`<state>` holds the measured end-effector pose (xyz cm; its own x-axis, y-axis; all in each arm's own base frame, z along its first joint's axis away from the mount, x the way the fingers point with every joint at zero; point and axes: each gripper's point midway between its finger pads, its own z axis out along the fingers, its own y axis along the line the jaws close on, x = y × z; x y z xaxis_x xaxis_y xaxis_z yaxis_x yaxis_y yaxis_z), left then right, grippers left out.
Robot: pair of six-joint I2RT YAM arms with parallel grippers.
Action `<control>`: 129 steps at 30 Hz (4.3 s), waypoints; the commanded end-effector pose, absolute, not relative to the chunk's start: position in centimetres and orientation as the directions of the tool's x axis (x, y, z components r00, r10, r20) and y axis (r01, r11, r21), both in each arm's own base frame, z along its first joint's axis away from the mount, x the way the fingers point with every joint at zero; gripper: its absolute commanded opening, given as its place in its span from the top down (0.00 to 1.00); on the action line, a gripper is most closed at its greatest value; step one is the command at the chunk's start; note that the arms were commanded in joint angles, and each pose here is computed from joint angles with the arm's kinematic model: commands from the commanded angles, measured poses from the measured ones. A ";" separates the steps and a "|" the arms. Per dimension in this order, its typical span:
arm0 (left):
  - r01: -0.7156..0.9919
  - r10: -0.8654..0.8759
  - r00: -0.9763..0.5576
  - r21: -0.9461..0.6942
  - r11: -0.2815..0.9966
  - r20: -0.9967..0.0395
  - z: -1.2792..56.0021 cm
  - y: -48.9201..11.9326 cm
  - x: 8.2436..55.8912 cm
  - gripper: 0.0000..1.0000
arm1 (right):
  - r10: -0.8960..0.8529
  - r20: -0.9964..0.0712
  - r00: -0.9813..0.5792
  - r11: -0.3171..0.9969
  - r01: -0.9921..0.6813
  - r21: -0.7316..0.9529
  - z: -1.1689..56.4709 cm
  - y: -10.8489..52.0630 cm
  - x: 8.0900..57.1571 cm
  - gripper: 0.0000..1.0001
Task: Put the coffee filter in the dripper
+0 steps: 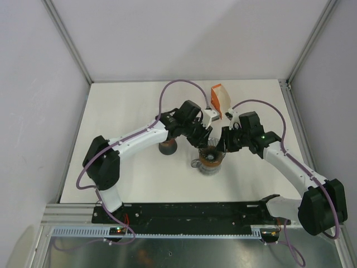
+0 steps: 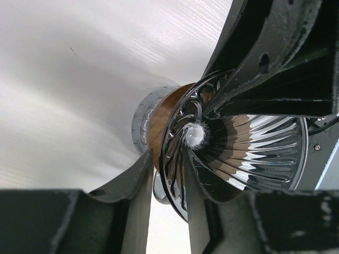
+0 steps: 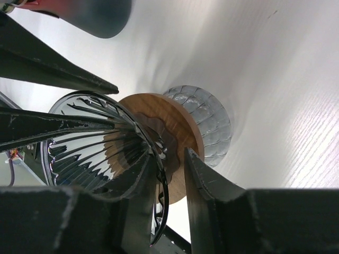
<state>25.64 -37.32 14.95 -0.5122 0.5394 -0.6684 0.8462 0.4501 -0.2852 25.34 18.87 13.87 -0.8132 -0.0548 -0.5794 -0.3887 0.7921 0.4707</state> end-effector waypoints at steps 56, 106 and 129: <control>0.548 0.228 -0.333 0.009 0.836 -0.915 35.5 -16.4 38.2 0.03 | -0.148 -0.955 -0.257 0.920 -0.390 -0.037 23.8 12.5 50.3 0.55; 0.575 0.218 -0.373 -0.040 0.817 -0.902 33.8 -16.0 38.5 0.03 | -0.182 -0.903 -0.388 0.955 -0.289 -0.069 24.2 12.4 51.7 1.00; 0.711 0.200 -0.344 -0.115 0.694 -0.918 35.0 -19.0 34.4 0.04 | -0.201 -0.724 -0.660 0.872 -0.457 0.174 34.0 17.8 23.8 1.00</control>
<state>35.69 -18.04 33.52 -0.3886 0.2101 -0.8971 0.6694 0.7335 -0.1182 29.13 17.71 35.81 -0.5147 -0.1659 -0.8412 -0.4757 0.8715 0.1192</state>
